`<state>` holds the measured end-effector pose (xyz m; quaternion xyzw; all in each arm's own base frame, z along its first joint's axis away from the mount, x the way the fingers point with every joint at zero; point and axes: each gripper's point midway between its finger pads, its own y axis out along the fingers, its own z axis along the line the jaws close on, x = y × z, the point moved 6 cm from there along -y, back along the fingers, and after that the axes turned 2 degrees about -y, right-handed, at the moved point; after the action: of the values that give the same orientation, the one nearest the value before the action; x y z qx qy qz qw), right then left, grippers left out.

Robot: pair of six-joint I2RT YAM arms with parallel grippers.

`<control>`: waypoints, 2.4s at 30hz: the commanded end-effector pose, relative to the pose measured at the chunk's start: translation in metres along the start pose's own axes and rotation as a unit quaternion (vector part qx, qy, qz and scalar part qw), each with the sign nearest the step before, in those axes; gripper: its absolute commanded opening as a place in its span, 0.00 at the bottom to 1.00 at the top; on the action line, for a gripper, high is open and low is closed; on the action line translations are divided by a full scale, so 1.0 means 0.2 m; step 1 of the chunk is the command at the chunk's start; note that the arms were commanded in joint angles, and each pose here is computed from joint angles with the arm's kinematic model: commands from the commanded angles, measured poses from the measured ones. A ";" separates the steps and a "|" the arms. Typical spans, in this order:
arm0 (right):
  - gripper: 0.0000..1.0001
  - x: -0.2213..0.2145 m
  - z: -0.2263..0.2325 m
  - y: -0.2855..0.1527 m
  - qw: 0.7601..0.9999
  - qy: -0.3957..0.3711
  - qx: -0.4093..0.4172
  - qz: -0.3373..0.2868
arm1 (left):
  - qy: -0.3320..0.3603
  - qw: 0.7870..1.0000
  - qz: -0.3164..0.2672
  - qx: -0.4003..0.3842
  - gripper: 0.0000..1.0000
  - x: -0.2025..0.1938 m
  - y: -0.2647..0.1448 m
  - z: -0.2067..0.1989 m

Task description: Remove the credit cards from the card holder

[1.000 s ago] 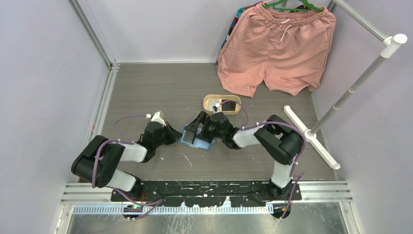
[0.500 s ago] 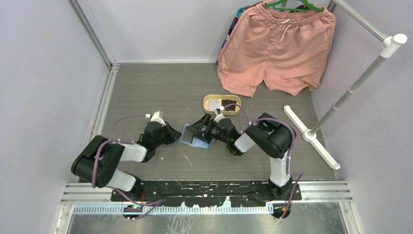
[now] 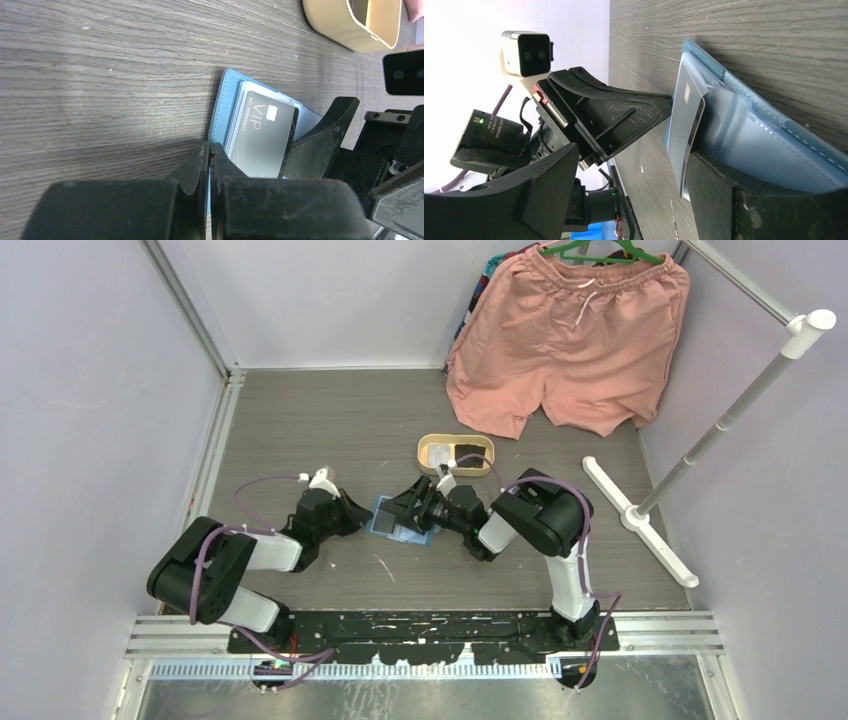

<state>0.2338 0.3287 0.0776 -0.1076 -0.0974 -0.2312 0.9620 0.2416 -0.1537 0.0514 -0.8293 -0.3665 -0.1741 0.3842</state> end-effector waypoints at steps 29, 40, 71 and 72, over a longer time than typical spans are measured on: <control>0.59 0.05 0.07 -0.14 1.000 -0.009 0.001 -0.026 | 0.013 0.999 0.029 0.036 0.00 -0.06 0.00 0.08; 0.11 0.07 -0.01 -0.21 0.999 0.005 -0.022 -0.028 | 0.014 0.999 0.031 0.036 0.00 -0.07 0.01 0.08; 0.01 0.94 0.39 -0.53 0.980 -0.166 -0.078 0.071 | 0.041 0.998 0.036 0.010 0.00 0.01 0.05 -0.01; 0.01 0.98 0.39 -0.54 0.980 -0.166 -0.082 0.071 | 0.043 0.998 0.034 0.007 0.00 0.02 0.05 -0.02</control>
<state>0.3332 0.1864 0.2041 -0.2237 -0.2309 -0.1676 0.9319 0.2509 -0.1605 0.0542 -0.8341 -0.3457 -0.1840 0.3886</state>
